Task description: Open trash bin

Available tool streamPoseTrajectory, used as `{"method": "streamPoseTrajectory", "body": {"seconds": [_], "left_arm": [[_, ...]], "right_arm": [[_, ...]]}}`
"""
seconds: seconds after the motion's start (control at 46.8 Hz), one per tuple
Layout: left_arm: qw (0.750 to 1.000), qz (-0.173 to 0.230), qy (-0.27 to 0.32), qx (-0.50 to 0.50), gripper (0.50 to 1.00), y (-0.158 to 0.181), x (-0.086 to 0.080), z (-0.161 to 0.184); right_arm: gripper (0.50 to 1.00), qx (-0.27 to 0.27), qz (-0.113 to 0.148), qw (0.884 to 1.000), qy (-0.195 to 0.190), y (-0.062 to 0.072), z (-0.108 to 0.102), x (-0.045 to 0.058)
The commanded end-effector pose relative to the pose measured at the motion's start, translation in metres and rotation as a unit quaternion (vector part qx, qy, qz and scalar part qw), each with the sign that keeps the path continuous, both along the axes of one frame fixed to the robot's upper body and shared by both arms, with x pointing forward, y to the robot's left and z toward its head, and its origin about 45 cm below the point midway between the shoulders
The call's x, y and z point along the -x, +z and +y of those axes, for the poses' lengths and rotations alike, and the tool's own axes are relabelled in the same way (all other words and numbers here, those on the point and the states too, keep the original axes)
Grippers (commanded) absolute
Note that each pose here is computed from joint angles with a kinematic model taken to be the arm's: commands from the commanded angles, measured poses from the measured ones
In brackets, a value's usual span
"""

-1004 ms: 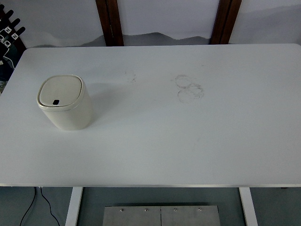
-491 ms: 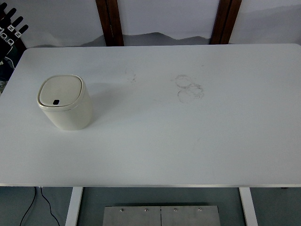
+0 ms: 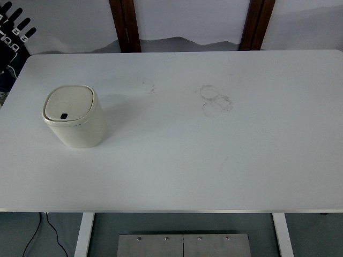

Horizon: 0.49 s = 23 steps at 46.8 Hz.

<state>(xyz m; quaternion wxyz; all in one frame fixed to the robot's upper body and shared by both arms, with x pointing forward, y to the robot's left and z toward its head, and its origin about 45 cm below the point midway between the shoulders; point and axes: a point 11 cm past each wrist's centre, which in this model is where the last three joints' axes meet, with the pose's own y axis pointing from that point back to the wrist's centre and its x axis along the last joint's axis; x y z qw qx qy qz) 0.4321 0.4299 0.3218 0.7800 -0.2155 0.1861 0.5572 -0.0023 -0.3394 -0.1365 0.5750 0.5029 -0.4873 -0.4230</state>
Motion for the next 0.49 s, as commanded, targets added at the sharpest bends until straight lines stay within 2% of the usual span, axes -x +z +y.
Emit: {"method": "streamPoseTrajectory", "body": {"seconds": [0.0, 0.214, 0.47], "left_arm": [[1.000, 0.007, 0.001, 0.010, 1.000, -0.0104, -0.0028, -0.0051], [0.999, 0.025, 0.030, 0.004, 1.000, -0.0157, -0.0048, 0.0020], [0.999, 0.023, 0.026, 0.002, 1.000, -0.0134, -0.0048, 0.0013]], "right_arm": [[0.995, 0.000, 0.000, 1.000, 0.000, 0.0000, 0.0001, -0.0002], [0.995, 0.000, 0.000, 1.000, 0.000, 0.0000, 0.0001, -0.0003], [0.995, 0.000, 0.000, 1.000, 0.000, 0.0000, 0.0001, 0.0007]]}}
